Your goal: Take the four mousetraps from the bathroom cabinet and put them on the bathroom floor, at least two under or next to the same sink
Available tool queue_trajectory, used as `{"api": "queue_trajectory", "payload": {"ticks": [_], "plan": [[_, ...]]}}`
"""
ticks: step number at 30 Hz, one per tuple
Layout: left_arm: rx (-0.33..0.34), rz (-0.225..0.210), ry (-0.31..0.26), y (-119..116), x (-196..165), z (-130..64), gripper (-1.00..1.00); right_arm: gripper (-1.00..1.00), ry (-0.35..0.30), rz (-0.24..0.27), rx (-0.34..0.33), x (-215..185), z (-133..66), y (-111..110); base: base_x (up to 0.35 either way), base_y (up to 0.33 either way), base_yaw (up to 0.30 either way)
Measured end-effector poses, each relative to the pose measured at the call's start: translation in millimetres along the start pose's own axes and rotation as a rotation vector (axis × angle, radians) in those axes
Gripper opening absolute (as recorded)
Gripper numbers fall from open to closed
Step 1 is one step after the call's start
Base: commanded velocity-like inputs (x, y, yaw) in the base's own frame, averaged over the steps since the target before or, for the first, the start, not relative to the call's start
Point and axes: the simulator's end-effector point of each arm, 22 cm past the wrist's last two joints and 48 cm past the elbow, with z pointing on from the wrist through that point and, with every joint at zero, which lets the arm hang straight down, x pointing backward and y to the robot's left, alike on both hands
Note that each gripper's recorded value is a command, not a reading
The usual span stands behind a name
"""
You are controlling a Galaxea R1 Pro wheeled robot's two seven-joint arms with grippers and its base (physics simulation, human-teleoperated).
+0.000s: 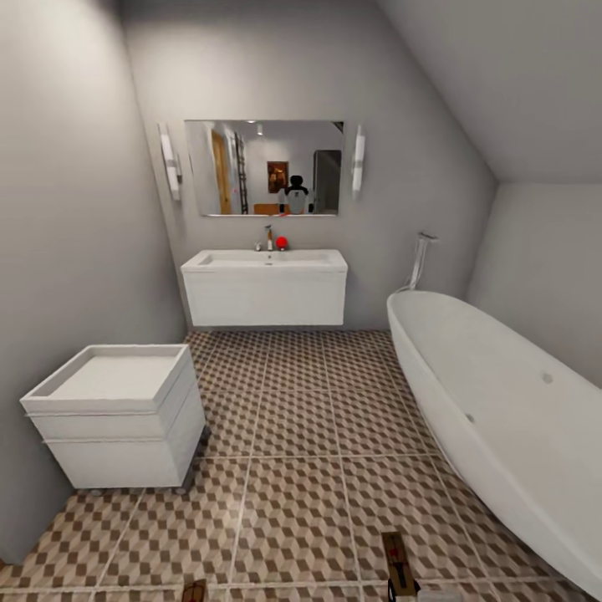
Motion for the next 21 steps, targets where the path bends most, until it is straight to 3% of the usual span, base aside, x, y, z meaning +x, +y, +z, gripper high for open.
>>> {"api": "queue_trajectory", "payload": {"ticks": [21], "plan": [[0.001,0.001,0.000,-0.2,-0.1,0.0,-1.00,-1.00,-0.002,0.000,0.000,-0.3,0.0,0.0,0.317,0.000,0.008]]}}
